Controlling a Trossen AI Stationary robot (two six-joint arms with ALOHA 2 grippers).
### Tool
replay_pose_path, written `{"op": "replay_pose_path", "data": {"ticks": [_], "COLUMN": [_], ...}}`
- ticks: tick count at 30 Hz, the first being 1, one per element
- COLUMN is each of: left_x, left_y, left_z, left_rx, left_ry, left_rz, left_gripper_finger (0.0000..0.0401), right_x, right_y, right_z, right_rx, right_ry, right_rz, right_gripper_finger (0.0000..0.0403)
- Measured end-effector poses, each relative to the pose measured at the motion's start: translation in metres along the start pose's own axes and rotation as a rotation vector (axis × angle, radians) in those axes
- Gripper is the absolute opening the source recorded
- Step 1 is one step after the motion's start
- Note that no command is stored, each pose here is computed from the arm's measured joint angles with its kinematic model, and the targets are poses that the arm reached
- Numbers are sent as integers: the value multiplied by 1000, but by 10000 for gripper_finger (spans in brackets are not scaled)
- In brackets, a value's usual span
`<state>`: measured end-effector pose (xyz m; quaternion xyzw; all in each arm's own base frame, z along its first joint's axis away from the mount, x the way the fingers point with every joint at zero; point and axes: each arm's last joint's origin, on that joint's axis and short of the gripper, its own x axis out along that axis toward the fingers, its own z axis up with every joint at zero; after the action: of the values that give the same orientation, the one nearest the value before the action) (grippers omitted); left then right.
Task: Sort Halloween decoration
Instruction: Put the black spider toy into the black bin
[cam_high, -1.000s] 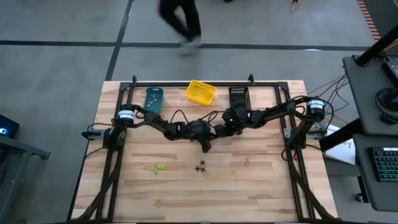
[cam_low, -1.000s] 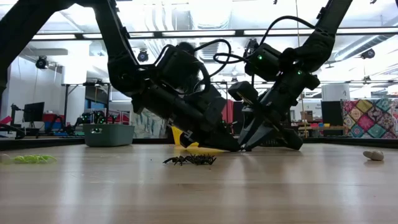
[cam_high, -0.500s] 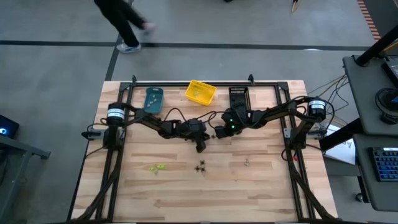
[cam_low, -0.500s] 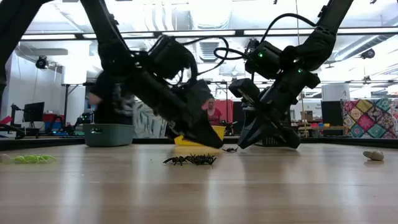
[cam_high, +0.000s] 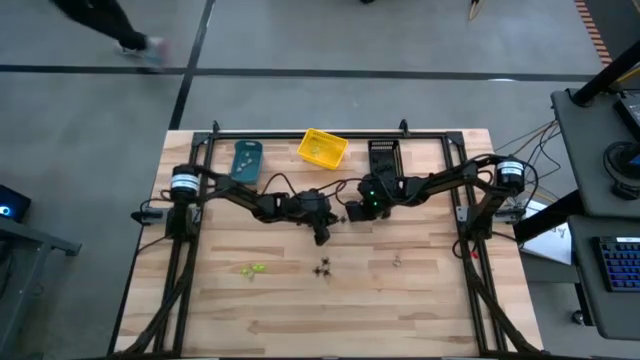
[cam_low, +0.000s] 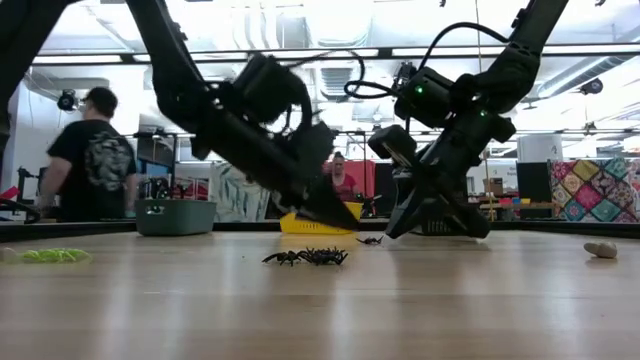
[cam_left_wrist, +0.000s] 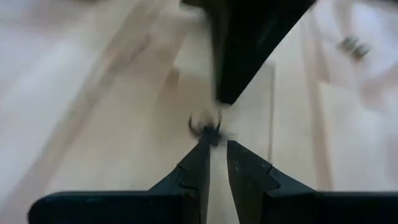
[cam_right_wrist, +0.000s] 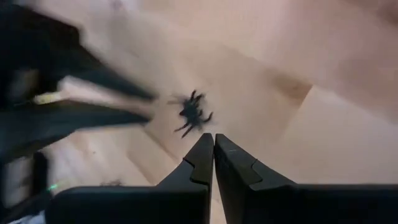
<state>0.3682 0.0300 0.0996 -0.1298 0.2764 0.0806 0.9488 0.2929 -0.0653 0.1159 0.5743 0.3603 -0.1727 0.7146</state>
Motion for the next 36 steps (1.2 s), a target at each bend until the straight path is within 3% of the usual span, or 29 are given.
{"op": "replay_pose_path", "data": {"ticks": [8,16,24,36], "left_x": [9,-1,15,19], "left_y": [3,-3,6,7], "left_z": [-10,14,-7,-14], "left_rx": [-19,-20,-13,-31], "left_ry": [17,-81,-11,15], "left_rz": [8,-17,10,16], "left_gripper_finger": [38,38,38,38], "right_x": [-1,-1,-1,-2], "right_y": [3,3,2,1], "right_z": [-3,-3,-3,1], "right_rx": [46,55,48,30], "right_ry": [31,30,32,-48], "right_rz": [16,16,9,-17], "right_gripper_finger": [39,66,68,84]}}
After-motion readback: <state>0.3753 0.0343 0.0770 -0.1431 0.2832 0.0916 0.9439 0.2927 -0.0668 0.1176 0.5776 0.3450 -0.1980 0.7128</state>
